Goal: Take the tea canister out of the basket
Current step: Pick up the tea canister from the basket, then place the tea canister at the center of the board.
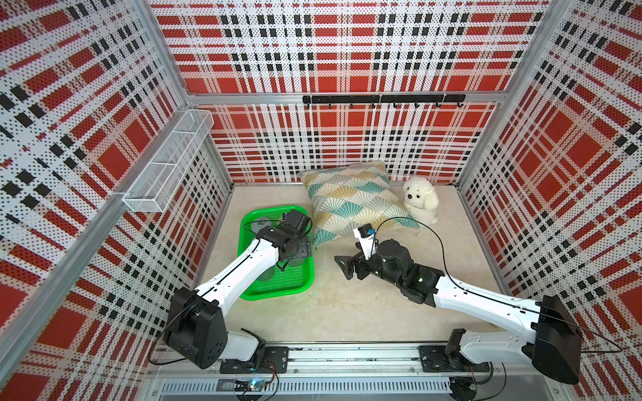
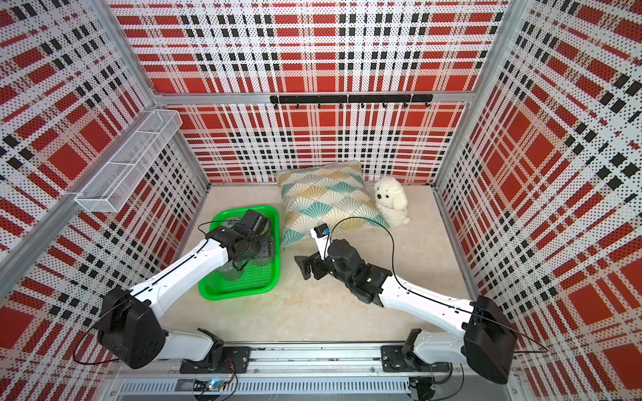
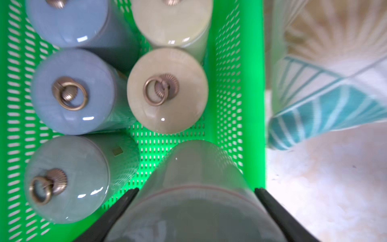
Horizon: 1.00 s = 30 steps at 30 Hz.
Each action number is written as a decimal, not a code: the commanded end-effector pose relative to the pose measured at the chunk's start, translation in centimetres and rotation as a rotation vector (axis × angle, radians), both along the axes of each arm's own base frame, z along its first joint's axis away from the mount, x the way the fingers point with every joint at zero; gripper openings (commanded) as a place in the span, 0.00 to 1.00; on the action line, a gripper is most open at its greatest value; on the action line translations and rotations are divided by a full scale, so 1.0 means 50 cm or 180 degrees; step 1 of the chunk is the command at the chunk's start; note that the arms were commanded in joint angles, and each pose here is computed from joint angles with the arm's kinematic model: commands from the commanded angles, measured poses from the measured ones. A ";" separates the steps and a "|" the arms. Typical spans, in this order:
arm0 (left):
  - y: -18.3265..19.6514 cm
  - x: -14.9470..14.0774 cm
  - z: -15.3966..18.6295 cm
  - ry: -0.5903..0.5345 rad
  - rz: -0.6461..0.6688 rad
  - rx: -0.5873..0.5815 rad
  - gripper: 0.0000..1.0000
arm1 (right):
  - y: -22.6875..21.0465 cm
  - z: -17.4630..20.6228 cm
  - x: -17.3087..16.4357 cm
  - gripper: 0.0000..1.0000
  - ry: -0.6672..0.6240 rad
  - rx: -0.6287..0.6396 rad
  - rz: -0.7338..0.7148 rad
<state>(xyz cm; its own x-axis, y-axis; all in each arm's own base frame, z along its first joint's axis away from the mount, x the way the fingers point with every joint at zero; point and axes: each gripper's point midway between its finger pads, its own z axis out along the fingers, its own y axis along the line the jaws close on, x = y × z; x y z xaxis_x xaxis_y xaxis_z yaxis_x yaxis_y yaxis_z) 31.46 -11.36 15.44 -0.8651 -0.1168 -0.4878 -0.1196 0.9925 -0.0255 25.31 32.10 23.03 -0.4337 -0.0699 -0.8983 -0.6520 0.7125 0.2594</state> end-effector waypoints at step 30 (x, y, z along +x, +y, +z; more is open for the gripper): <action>-0.523 0.026 0.025 -0.0429 -0.1412 -0.0334 0.66 | -0.352 -0.039 -0.073 1.00 0.0042 0.0123 -0.1472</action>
